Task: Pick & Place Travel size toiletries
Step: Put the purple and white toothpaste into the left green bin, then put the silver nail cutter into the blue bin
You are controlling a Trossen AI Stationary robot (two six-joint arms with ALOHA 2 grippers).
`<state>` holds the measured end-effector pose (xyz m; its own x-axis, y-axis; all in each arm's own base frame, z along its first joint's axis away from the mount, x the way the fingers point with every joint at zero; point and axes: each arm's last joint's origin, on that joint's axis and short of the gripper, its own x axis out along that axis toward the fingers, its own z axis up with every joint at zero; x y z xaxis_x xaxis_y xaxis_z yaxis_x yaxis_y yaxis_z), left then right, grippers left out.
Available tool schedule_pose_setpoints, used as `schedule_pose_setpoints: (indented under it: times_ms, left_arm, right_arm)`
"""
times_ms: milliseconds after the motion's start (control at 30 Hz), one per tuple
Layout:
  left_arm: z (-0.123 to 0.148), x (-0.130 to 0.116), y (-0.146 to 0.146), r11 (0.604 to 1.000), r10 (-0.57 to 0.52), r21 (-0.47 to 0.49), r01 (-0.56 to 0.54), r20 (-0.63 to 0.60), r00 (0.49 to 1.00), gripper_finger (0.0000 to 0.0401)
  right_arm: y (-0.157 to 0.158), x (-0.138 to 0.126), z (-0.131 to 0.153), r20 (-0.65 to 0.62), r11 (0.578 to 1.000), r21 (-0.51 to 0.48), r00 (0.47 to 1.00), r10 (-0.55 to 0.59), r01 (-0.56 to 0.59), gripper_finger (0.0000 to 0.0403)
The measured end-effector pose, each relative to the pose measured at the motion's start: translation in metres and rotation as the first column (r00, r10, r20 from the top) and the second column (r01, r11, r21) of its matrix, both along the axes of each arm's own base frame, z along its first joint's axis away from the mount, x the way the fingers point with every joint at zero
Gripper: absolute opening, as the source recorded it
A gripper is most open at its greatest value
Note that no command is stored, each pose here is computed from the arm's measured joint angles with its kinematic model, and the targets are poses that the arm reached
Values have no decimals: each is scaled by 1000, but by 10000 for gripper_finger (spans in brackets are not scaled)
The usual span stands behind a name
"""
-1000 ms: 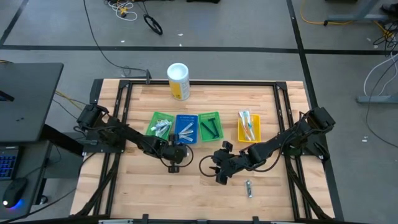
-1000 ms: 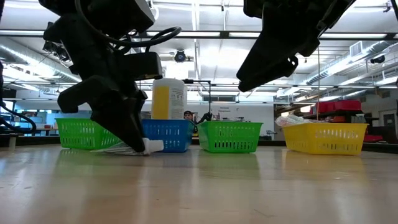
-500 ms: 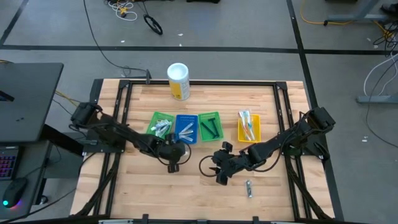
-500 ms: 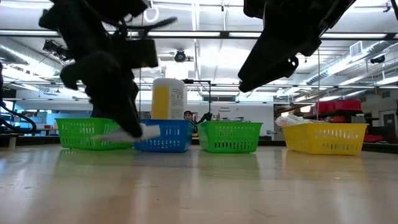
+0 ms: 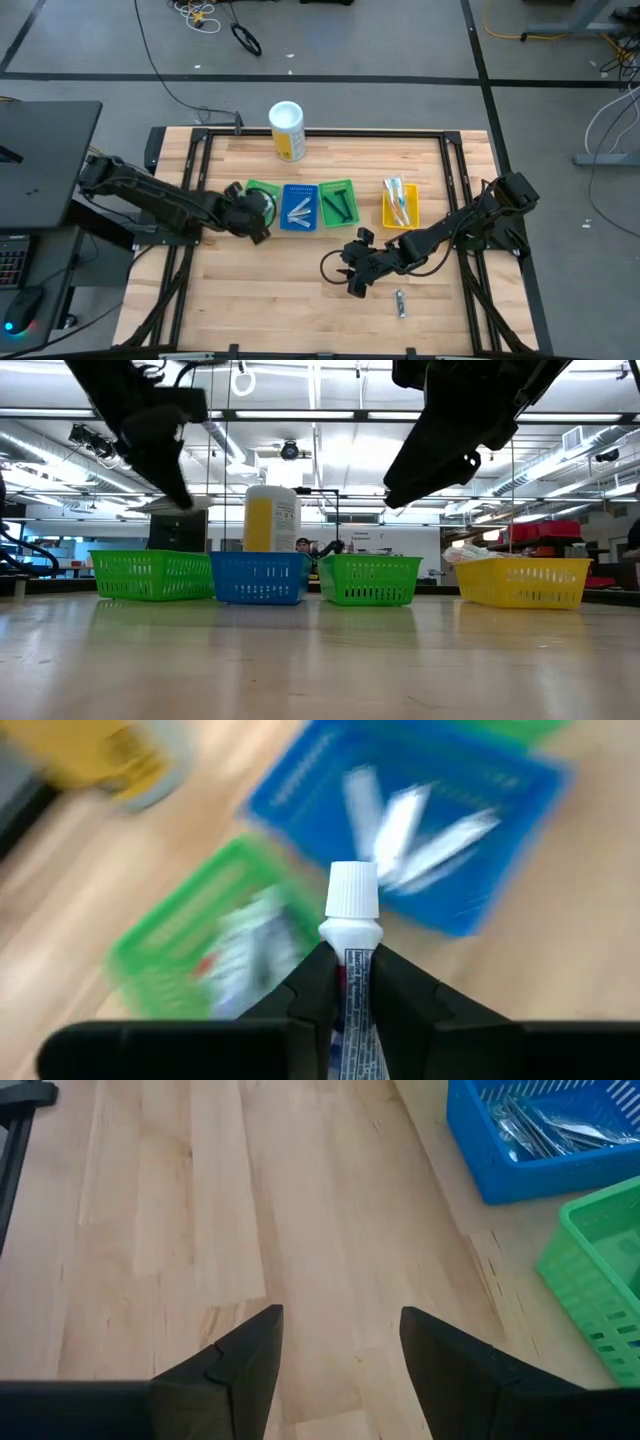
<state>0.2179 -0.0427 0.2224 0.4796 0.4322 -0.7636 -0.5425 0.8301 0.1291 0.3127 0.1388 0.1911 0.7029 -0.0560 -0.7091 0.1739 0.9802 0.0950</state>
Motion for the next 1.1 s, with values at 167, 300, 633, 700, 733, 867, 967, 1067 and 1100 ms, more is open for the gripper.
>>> schedule_pose_setpoints:
  times_ms: [167, 300, 633, 700, 733, 867, 967, 1067, 1100]
  left_arm:
    - [-5, -6, 18, 994, 103, 36, -100, -87, 991, 71]
    - [-16, 4, 33, 988, 149, 51, -144, -139, 979, 71]
    - [-52, 23, 50, 981, 171, -42, -191, -291, 941, 78]
    - [-55, 24, 50, 982, 166, -32, -184, -301, 939, 87]
    - [-56, 25, 50, 983, 168, -27, -184, -301, 939, 94]
    - [-56, 27, 50, 985, 159, -21, -172, -287, 945, 125]
    - [-54, 27, 51, 986, 157, -12, -167, -282, 947, 150]
    - [-54, 26, 51, 986, 157, -9, -167, -283, 946, 170]
    - [-54, 27, 51, 986, 157, -8, -166, -283, 946, 175]
  right_arm:
    - [0, 0, 0, 2, 1000, 1, 1000, -1, 1, 213]
    - [0, 0, 0, 3, 1000, 1, 1000, -1, 1, 213]
    - [0, 0, 0, -2, 1000, -2, 1000, 0, 0, 213]
    - [0, -1, 0, -8, 1000, -5, 1000, 0, 0, 213]
    - [0, -1, -1, -11, 1000, -6, 1000, -1, 0, 213]
    - [0, -1, -1, -19, 1000, -10, 1000, 0, 0, 213]
    - [-1, -2, -2, -23, 1000, -6, 1000, -6, 6, 213]
    - [-1, -2, -2, -26, 1000, 3, 1000, -15, 15, 213]
    - [-1, -2, -2, -29, 1000, 7, 999, -16, 16, 213]
